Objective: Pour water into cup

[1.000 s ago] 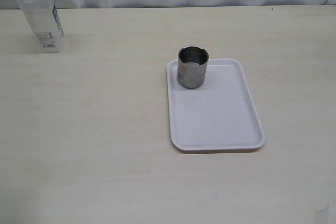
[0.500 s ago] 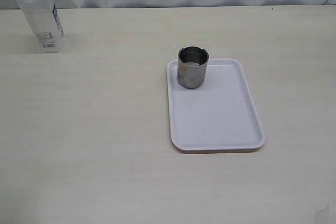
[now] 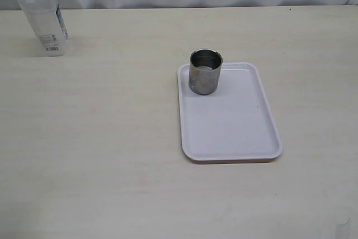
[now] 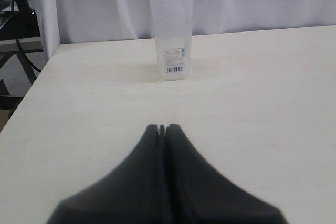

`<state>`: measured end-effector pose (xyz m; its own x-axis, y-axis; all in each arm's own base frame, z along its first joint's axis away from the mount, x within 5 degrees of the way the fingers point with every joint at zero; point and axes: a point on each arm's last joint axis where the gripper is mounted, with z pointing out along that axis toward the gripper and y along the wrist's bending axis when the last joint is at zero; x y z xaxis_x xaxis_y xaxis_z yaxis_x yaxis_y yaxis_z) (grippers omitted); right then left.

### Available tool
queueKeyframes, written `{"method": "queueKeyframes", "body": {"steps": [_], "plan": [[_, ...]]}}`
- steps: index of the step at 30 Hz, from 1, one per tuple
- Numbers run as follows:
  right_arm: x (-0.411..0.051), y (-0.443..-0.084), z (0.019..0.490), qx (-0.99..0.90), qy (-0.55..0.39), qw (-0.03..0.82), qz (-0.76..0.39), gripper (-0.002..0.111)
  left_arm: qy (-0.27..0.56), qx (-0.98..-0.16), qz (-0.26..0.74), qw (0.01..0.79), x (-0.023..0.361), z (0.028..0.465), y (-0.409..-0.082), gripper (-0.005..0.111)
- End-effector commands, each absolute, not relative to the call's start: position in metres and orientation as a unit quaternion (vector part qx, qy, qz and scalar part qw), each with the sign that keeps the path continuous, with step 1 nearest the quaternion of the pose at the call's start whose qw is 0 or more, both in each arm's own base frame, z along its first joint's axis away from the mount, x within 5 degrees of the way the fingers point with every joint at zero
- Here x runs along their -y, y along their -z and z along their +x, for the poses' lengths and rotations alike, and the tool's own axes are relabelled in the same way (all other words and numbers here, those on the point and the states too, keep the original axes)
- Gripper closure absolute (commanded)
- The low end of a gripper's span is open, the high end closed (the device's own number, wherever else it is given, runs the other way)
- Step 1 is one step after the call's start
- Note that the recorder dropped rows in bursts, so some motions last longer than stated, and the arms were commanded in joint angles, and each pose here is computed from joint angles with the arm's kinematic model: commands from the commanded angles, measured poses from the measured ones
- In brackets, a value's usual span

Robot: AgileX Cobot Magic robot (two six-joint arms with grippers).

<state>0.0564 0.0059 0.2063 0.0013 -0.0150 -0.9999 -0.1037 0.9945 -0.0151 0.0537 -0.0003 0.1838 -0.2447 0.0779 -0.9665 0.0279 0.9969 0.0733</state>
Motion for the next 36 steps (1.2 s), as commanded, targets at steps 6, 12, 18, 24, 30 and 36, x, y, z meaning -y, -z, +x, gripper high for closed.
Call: {"method": "queueKeyframes", "body": {"steps": [6,12,18,24,30,36], "plan": [[0.0,-0.193,0.056,-0.753,0.001,0.658,-0.01,0.104,-0.015,-0.785,0.034,0.619,0.001,0.054,-0.184,0.107],[0.002,-0.188,0.055,-0.772,0.014,0.636,-0.002,0.104,-0.015,-0.785,0.034,0.619,0.001,0.054,-0.184,0.107],[0.002,-0.183,0.054,-0.788,0.026,0.615,-0.014,0.104,-0.015,-0.785,0.034,0.619,0.001,0.054,-0.184,0.107],[0.002,-0.183,0.054,-0.79,0.033,0.612,-0.023,0.104,-0.015,-0.785,0.034,0.619,0.001,0.054,-0.184,0.107],[0.002,-0.182,0.054,-0.791,0.031,0.611,-0.021,0.104,-0.015,-0.785,0.034,0.619,0.001,0.054,-0.184,0.107],[0.002,-0.183,0.054,-0.79,0.027,0.612,-0.02,0.104,-0.015,-0.785,0.034,0.619,0.001,0.054,-0.184,0.107]]}}
